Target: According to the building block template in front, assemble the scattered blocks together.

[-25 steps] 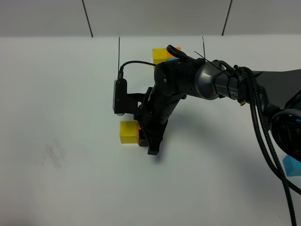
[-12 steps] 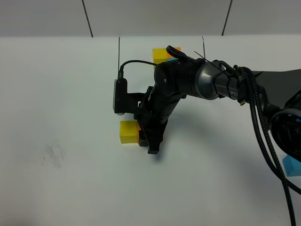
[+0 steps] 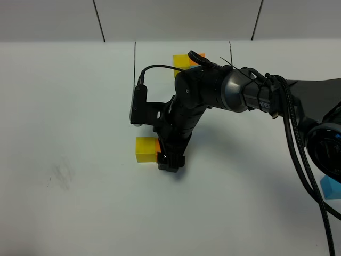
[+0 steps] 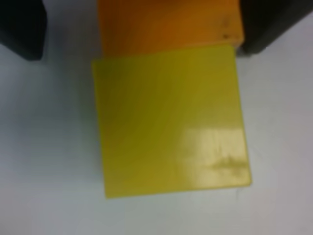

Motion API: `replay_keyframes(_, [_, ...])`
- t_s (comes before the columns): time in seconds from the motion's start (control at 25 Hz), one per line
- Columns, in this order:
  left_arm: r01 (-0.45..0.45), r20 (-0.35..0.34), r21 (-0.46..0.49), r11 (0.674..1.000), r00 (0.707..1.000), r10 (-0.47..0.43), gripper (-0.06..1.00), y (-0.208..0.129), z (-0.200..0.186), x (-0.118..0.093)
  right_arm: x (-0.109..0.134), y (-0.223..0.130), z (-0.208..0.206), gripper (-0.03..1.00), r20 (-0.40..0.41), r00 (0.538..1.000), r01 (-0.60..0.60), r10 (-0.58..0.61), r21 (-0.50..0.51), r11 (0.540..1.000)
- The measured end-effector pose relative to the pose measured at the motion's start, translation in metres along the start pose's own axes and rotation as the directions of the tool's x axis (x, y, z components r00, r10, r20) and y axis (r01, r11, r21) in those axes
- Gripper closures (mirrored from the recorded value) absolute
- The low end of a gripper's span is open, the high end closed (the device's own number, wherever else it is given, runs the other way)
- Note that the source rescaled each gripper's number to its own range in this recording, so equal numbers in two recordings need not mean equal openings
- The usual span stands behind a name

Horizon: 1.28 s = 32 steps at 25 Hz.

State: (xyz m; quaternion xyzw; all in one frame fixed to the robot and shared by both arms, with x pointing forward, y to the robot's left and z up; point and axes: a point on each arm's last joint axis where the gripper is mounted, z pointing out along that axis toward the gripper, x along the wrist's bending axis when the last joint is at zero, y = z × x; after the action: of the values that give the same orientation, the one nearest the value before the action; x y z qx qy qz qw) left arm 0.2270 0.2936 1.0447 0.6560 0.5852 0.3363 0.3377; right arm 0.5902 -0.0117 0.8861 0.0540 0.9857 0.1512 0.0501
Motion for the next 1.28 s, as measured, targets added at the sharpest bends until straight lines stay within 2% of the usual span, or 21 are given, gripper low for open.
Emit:
replay_keyframes(0.28, [-0.001,0.0,0.0,1.0,1.0,0.001,0.94,0.0,0.0,0.0,0.001,-0.003,-0.011,0.18,0.0,1.0,0.026,-0.026,0.049,0.998])
replay_keyframes(0.56, [-0.001,0.0,0.0,1.0,1.0,0.001,0.94,0.0,0.0,0.0,-0.002,0.0,-0.044,0.18,0.063,0.998,0.026,-0.031,0.073,0.997])
replay_keyframes(0.8, [-0.001,0.0,0.0,1.0,1.0,0.001,0.94,0.0,0.0,0.0,-0.006,-0.001,-0.077,0.21,0.159,0.987,-0.002,-0.016,0.116,0.993])
replay_keyframes(0.88, [-0.001,0.0,0.0,1.0,1.0,0.001,0.94,0.0,0.0,0.0,-0.008,-0.005,-0.088,0.28,0.19,0.982,-0.02,-0.009,0.147,0.989])
replay_keyframes(0.96, [-0.001,0.0,0.0,1.0,1.0,0.001,0.94,0.0,0.0,0.0,-0.011,-0.011,-0.098,0.39,0.207,0.978,-0.058,0.022,0.168,0.984])
replay_keyframes(1.16, [-0.001,0.0,0.0,1.0,1.0,0.001,0.94,0.0,0.0,0.0,-0.025,-0.033,-0.113,0.84,0.212,0.97,-0.162,0.121,0.189,0.968])
replay_keyframes(1.28, [-0.001,0.0,0.0,1.0,1.0,0.001,0.94,0.0,0.0,0.0,-0.033,-0.046,-0.119,0.94,0.221,0.953,-0.25,0.208,0.183,0.951])
